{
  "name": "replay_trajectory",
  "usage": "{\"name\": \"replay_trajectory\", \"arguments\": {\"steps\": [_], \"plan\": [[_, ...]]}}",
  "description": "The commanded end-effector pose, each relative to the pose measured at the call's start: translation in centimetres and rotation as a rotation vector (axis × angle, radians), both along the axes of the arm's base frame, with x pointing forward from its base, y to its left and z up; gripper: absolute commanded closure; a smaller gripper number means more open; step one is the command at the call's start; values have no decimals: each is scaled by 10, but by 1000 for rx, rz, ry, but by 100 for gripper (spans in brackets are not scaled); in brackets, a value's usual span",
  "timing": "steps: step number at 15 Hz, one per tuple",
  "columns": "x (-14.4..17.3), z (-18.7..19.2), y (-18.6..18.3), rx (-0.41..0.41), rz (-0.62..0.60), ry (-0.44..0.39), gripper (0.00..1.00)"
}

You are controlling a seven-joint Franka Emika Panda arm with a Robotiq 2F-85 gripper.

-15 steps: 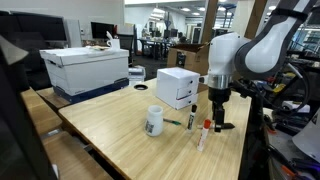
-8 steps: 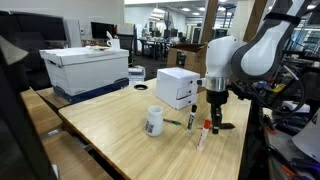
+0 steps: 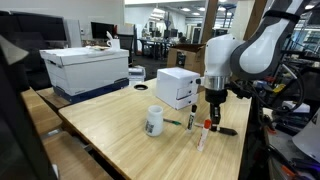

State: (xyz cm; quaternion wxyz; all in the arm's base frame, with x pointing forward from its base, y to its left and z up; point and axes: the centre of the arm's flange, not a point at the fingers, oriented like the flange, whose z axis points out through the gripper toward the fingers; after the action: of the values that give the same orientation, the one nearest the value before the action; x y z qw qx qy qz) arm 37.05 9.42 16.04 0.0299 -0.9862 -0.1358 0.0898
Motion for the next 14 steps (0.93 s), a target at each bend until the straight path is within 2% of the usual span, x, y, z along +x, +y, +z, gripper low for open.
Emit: {"name": "replay_trajectory", "arguments": {"steps": [1, 9, 14], "plan": [[-3, 4, 0, -32, -35, 41, 94], [7, 36, 16, -157, -68, 59, 93], [14, 65, 34, -152, -71, 7, 93]]}}
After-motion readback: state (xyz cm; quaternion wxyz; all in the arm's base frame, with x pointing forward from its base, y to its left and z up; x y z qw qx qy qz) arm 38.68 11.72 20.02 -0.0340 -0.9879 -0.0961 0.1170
